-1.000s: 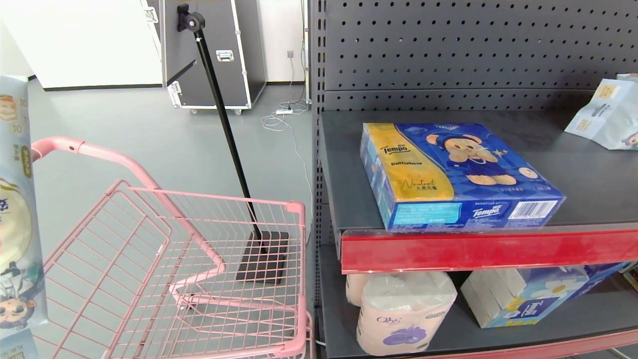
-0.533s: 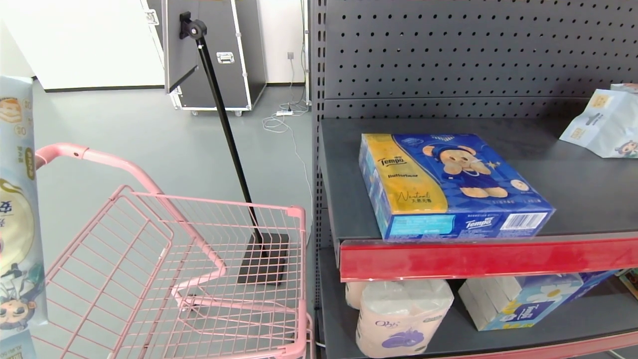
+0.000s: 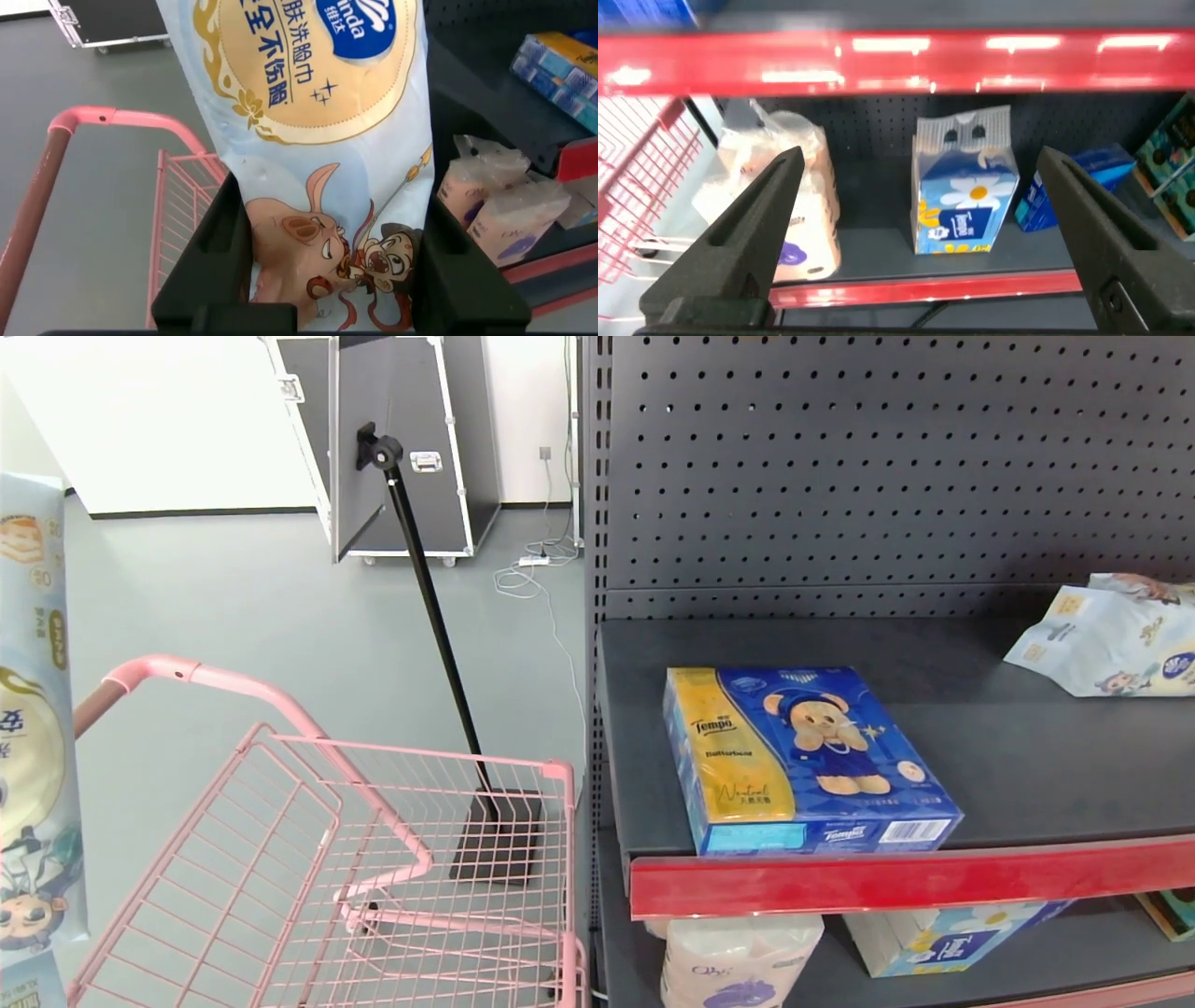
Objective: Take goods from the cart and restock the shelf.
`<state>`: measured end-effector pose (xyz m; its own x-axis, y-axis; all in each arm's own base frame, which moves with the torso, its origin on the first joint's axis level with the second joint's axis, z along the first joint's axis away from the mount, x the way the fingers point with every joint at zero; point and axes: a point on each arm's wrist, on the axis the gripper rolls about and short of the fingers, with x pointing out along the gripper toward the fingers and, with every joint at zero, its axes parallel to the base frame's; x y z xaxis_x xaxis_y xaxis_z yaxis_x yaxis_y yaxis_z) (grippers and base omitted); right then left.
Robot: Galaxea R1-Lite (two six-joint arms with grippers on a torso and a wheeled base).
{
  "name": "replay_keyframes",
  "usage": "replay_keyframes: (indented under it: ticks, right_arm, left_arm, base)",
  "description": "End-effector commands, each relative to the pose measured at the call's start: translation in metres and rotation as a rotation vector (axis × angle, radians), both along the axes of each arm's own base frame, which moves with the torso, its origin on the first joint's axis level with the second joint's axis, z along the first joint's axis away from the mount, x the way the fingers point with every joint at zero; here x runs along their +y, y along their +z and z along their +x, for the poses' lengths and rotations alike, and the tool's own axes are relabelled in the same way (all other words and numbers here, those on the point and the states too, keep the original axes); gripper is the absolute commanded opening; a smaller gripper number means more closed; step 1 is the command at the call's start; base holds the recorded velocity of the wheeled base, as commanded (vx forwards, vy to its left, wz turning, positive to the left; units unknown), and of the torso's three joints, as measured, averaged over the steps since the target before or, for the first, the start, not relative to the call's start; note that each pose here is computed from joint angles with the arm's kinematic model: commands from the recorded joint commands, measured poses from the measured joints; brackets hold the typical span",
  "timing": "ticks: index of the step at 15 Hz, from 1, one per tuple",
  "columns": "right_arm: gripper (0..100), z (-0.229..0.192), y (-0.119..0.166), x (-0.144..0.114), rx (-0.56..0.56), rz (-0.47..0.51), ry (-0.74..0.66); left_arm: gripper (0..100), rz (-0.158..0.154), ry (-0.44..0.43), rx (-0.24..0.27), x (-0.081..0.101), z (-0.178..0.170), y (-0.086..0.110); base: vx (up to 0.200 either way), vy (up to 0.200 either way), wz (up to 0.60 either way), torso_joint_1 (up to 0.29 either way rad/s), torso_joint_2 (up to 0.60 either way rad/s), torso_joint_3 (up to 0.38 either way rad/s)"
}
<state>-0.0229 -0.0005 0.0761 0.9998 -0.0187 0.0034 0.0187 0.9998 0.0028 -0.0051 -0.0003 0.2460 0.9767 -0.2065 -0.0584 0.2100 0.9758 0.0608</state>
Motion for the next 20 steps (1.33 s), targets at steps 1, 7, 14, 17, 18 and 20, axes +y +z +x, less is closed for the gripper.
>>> replay_keyframes:
  ticks: [1, 7, 14, 17, 18, 20]
  right_arm:
    - [100, 0.0000, -0.0001, 0.0000, 0.000, 0.000, 0.000]
    - [100, 0.0000, -0.0001, 0.0000, 0.000, 0.000, 0.000]
    - [100, 0.0001, -0.0005, 0.0000, 0.002, 0.000, 0.000]
    - [100, 0.0000, -0.0001, 0.0000, 0.000, 0.000, 0.000]
    - [100, 0.0001, -0.0005, 0.0000, 0.002, 0.000, 0.000]
    - [100, 0.0001, -0.0005, 0.0000, 0.002, 0.000, 0.000]
  left_arm:
    - [0, 0.001, -0.002, 0.004, -0.0001, 0.0008, -0.0001]
    - [0, 0.001, 0.000, 0.003, -0.0001, 0.0004, -0.0001]
    - [0, 0.008, 0.001, 0.004, -0.0001, 0.0010, -0.0005]
    - [0, 0.010, 0.001, 0.007, -0.0002, 0.0015, -0.0009]
    - [0, 0.010, 0.001, 0.007, -0.0002, 0.0017, -0.0005]
    - [0, 0.010, 0.001, 0.009, -0.0003, 0.0019, -0.0009]
  base:
    - [0.000, 0.000, 0.00, 0.227, -0.59, -0.383]
    - [-0.033, 0.000, 0.00, 0.193, -0.48, -0.294]
    - [-0.143, 0.000, 0.00, 0.024, -0.05, -0.027]
    - [0.000, -0.133, 0.00, 0.000, 0.00, 0.003]
    - [0.000, -0.200, 0.00, 0.007, 0.01, 0.002]
    - [0.000, -0.200, 0.00, 0.010, 0.00, 0.000]
